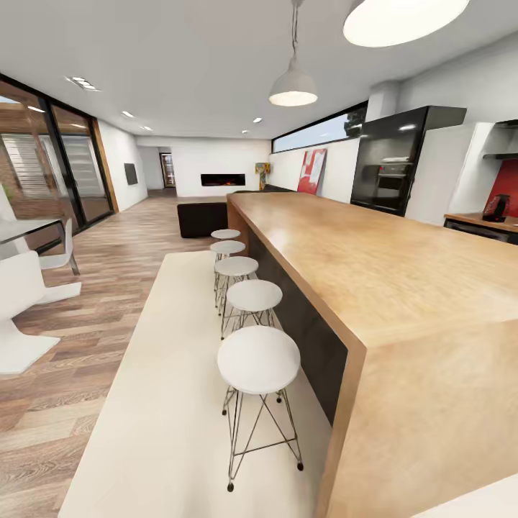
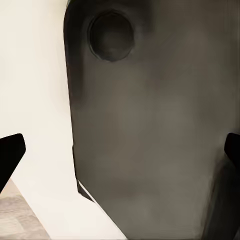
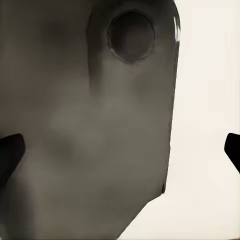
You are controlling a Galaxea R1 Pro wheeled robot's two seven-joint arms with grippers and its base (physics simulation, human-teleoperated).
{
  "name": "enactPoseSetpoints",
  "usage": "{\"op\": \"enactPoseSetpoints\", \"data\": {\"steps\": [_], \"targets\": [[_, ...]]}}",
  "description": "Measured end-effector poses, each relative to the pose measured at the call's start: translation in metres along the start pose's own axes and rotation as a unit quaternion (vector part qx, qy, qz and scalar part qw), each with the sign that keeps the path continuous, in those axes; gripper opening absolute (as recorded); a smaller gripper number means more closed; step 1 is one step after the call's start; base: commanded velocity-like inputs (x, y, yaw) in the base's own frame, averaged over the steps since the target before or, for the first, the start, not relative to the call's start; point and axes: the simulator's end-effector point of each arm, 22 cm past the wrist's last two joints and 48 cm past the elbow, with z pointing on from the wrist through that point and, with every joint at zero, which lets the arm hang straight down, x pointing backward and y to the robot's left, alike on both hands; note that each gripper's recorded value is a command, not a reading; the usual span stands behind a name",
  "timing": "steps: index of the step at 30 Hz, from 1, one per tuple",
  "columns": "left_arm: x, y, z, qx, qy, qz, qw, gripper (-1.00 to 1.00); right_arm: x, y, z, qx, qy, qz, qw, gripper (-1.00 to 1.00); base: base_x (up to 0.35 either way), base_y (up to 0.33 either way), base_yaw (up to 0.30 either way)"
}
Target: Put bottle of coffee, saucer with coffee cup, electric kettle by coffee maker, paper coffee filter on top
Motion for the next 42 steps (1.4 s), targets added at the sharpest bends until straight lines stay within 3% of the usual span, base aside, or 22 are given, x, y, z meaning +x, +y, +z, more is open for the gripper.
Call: {"op": "enactPoseSetpoints", "data": {"steps": [5,18,26,33,34,42], "targets": [[0.001,-0.025,0.0,0.023,0.008,0.008,0.9997,1.0,0.022,0.016,-0.001,-0.002,0.009,-0.022,0.9997,1.0,0.0,0.0,0.0],[0.001,-0.008,0.0,0.012,0.005,0.006,0.9999,1.0,0.049,0.089,-0.007,-0.073,0.017,-0.021,0.997,1.0,0.0,0.0,0.0],[0.0,-0.008,0.0,0.011,0.004,0.004,0.9999,1.0,0.061,0.089,-0.009,-0.075,0.016,-0.018,0.9969,1.0,0.0,0.0,-0.05],[-0.001,-0.008,0.0,0.011,0.003,0.004,0.9999,1.0,0.042,0.087,-0.008,-0.074,-0.004,-0.017,0.9971,1.0,0.0,0.0,-0.252],[-0.001,-0.008,0.0,0.011,0.003,0.004,0.9999,1.0,-0.005,0.086,-0.011,-0.073,-0.052,-0.016,0.9959,1.0,0.0,0.0,-0.274],[-0.002,-0.008,0.0,0.011,0.003,0.004,0.9999,1.0,-0.018,0.086,-0.012,-0.073,-0.066,-0.015,0.995,1.0,0.0,0.0,-0.278]]}}
